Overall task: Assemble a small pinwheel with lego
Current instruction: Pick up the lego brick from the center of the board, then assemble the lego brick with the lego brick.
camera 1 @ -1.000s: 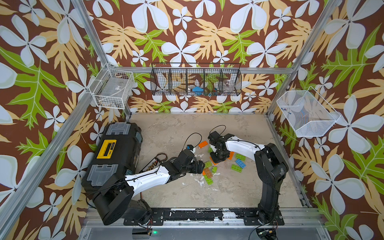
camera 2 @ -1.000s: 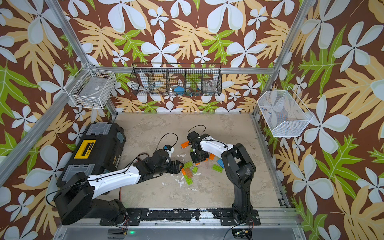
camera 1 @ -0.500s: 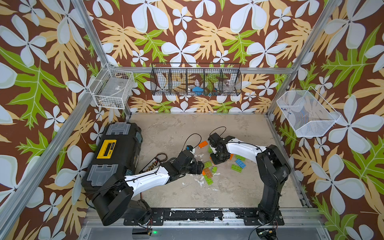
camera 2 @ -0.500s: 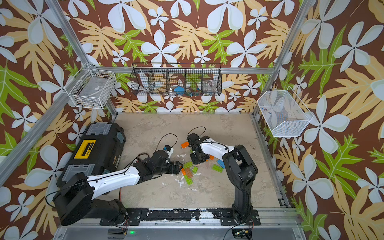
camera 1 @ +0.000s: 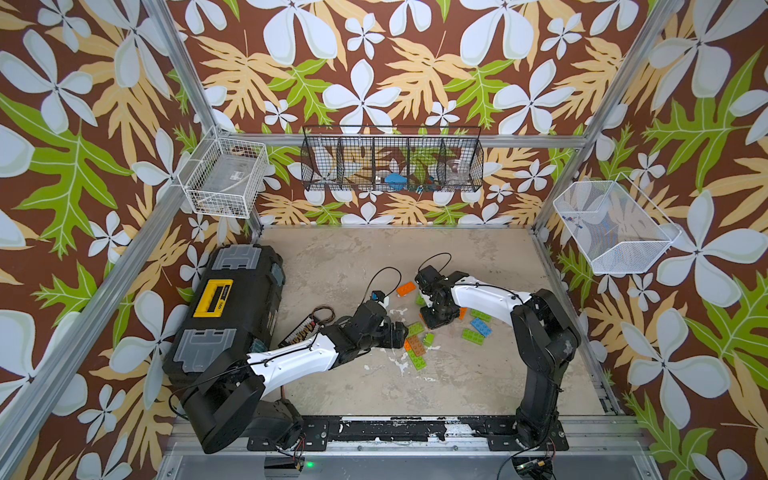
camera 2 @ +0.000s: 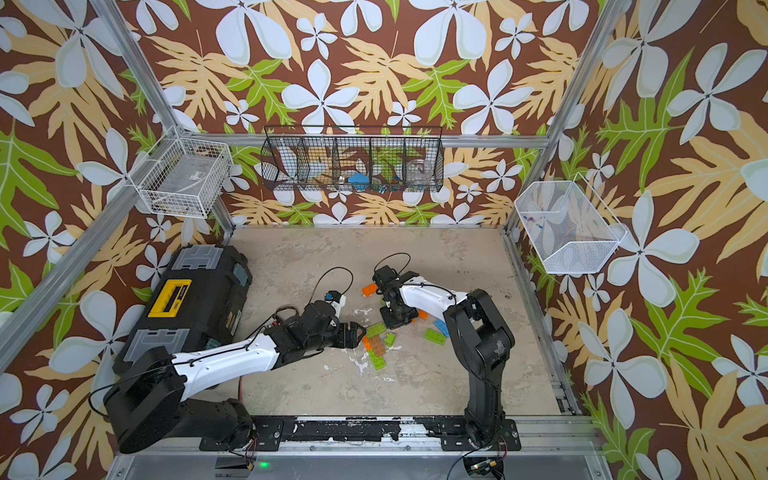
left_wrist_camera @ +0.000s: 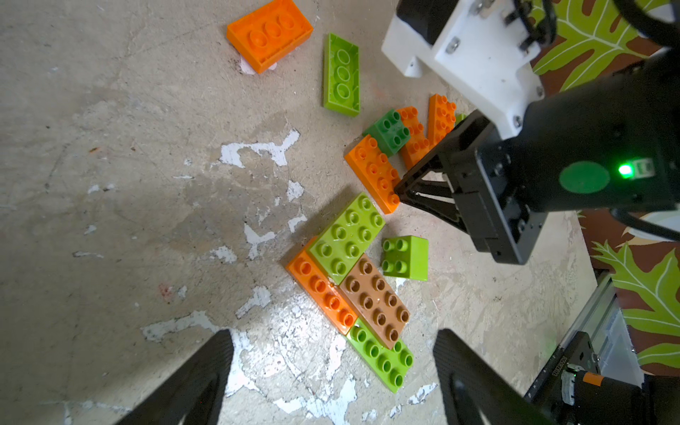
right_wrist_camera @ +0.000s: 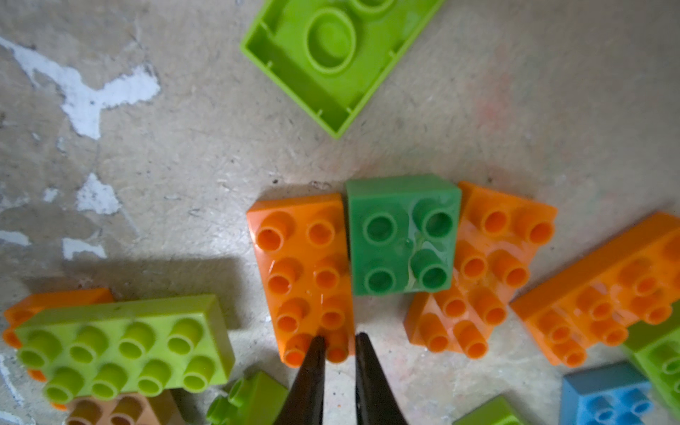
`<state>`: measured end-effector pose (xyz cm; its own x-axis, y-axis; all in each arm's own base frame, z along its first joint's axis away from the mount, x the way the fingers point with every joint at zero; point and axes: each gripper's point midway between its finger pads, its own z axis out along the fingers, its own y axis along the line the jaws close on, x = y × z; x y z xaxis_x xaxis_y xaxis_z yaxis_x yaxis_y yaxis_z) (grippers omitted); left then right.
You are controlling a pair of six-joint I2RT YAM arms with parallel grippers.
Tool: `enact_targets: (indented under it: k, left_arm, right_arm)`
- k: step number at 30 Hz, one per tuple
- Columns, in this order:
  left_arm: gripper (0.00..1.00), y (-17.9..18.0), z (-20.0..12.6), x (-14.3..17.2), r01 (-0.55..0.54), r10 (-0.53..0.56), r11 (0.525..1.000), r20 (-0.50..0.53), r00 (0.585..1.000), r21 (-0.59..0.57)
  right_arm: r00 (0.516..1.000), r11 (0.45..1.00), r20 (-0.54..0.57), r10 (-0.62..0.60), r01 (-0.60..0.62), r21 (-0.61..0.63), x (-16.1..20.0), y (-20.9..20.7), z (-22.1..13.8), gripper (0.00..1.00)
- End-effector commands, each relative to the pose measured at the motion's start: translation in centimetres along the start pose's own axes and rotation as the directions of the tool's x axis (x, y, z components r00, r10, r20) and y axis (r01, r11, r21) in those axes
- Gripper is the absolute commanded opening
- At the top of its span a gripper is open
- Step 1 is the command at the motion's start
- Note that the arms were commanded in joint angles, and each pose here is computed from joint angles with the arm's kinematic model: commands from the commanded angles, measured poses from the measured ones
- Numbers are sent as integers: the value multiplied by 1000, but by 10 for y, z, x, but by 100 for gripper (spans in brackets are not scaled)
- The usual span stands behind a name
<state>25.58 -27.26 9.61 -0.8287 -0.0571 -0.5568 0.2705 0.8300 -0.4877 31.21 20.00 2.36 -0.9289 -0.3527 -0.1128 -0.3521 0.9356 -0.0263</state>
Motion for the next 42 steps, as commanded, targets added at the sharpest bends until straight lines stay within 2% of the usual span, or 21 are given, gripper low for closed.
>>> enact_targets:
  k: [1, 17, 32, 38, 42]
  left_arm:
    - [88, -1, -2, -3, -4, 4, 1000, 14, 1000, 4]
    - [88, 0, -2, -2, -2, 2, 1000, 14, 1000, 4]
    - [88, -10, -1, -14, 8, -9, 999, 34, 999, 31]
    - [89, 13, -12, -20, 98, -100, 994, 63, 993, 41]
    - [89, 41, -26, -17, 170, -173, 985, 94, 980, 32]
  right_arm:
    - [999, 1000, -35, 10, -9, 17, 5, -2, 8, 19]
    - [999, 1000, -48, 8, -7, 24, 9, -4, 12, 12]
    - [998, 1000, 55, 16, -17, 20, -3, -7, -41, 13]
    - [996, 1000, 87, -22, 24, -21, -15, 15, -58, 13]
    - [992, 995, 93, -86, 91, -48, -20, 49, -62, 13]
